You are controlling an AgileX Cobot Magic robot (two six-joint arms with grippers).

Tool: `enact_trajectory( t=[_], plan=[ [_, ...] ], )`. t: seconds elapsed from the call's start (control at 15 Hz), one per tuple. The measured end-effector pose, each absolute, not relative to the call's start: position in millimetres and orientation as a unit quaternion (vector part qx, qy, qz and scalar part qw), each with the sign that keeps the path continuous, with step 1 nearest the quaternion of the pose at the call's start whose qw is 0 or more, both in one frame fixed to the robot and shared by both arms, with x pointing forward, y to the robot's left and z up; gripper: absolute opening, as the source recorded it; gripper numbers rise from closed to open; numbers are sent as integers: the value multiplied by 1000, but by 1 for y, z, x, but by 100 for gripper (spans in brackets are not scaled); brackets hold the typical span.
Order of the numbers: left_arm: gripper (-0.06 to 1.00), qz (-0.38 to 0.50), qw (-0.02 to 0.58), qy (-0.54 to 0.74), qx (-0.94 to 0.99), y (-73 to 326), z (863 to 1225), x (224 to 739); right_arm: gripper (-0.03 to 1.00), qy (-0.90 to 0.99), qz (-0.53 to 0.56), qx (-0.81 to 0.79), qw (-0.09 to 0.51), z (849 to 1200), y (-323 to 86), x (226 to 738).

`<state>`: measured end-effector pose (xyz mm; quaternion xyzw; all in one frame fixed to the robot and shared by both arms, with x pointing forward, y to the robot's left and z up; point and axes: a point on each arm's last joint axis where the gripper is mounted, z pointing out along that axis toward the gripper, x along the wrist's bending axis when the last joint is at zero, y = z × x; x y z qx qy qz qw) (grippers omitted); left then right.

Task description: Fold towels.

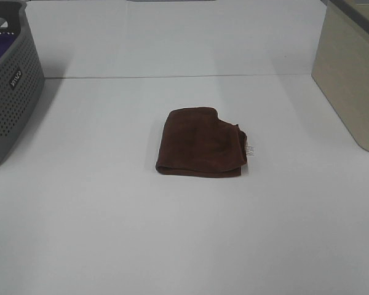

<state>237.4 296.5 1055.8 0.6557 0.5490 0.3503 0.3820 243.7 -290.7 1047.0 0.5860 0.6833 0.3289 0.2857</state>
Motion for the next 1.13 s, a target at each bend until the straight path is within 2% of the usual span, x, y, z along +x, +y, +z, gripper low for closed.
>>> enact_trajectory(
  t=[0.4,1.13],
  plan=[
    [82,360,392,543,649,297,1056,232,80,646,350,593,330,1046,-290,229],
    [82,360,392,543,649,297,1056,232,80,645,353,591,332,1046,-290,228]
  ],
)
